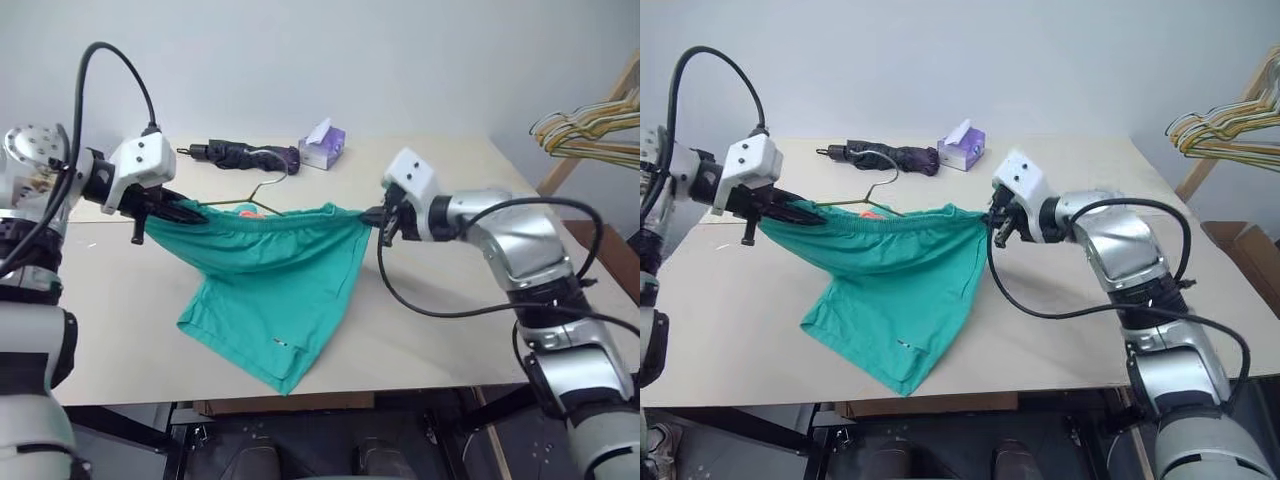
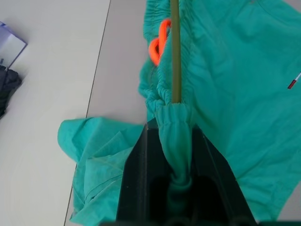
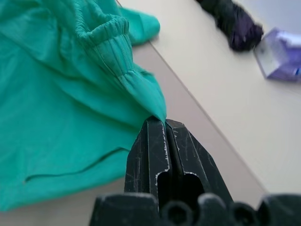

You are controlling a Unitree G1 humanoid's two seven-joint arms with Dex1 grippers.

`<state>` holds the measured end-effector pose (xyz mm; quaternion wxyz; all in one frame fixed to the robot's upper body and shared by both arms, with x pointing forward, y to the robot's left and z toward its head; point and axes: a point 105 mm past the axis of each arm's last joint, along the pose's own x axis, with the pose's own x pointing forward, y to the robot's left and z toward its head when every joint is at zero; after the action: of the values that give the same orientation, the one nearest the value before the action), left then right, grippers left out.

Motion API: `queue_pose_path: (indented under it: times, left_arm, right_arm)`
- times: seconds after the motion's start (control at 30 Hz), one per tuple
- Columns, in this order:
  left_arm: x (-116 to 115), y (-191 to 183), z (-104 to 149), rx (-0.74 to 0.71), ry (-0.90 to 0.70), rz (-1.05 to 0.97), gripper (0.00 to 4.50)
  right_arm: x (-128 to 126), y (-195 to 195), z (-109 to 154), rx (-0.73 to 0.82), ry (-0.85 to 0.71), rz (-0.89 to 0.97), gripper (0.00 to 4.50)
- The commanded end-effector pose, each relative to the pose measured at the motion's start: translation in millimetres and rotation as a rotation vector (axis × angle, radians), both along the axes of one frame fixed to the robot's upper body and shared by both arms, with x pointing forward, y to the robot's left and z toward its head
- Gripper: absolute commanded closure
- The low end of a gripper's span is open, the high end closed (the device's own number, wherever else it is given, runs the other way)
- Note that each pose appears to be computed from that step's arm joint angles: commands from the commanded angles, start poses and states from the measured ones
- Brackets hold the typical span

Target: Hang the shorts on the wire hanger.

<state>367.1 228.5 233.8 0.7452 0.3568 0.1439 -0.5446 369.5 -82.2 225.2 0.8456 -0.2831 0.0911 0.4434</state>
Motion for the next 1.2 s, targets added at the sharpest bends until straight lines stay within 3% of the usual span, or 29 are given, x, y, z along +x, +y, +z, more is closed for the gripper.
queue_pose_path:
  times: [0.03,0.3,0.6,0.7,0.93,1.2]
  left_arm:
    - [1.2,-4.5,17.1,-0.062,-0.062,-0.009,4.39]
    - [1.9,-3.3,15.4,-0.073,-0.058,0.002,4.39]
    - [2.8,-10.5,7.7,-0.104,-0.02,-0.006,4.39]
    - [3.6,-14.6,6.1,-0.11,-0.025,-0.013,4.39]
    - [1.2,-16.3,9.9,-0.158,-0.044,-0.028,4.39]
    - [-7.4,-14.6,11.5,-0.145,-0.041,-0.063,4.39]
  right_arm:
    - [-3.5,10.3,21.7,-0.044,-0.073,0.032,4.47]
    - [2.9,13.7,13.4,-0.144,-0.108,0.034,4.47]
    - [-4.4,22.6,26.5,-0.075,-0.083,0.071,4.47]
    - [-6.0,22.9,29.6,-0.048,-0.052,0.076,3.92]
    - [-13.3,20.6,10.2,-0.137,-0.062,0.166,1.47]
    - [-5.2,12.7,14.5,-0.087,-0.045,0.179,1.47]
